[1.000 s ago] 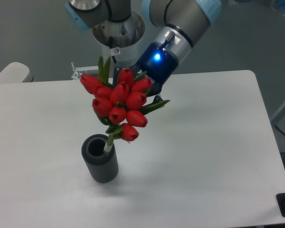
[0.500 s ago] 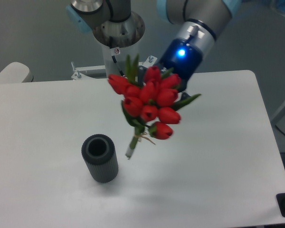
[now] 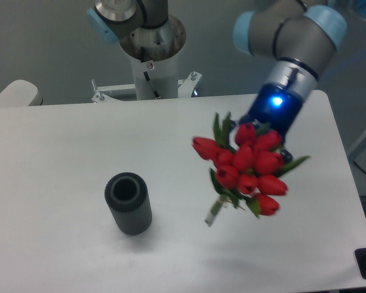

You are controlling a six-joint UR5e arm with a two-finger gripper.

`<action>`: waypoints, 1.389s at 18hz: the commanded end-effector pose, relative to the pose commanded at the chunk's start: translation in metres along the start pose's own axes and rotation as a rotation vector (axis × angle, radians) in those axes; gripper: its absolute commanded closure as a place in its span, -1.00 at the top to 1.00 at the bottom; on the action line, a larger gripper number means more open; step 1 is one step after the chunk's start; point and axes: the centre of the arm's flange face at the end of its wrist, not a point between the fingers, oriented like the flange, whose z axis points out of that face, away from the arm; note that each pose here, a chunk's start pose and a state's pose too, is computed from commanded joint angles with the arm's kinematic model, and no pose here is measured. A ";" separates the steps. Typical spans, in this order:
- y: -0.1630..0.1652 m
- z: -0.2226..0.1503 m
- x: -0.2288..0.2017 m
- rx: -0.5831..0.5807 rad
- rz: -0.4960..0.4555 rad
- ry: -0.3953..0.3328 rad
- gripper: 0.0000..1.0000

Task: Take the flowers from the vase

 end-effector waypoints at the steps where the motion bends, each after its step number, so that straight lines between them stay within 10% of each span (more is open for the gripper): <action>1: 0.005 0.001 -0.005 -0.002 0.004 0.000 -0.50; 25: 0.034 0.006 -0.018 -0.067 0.076 -0.019 -0.50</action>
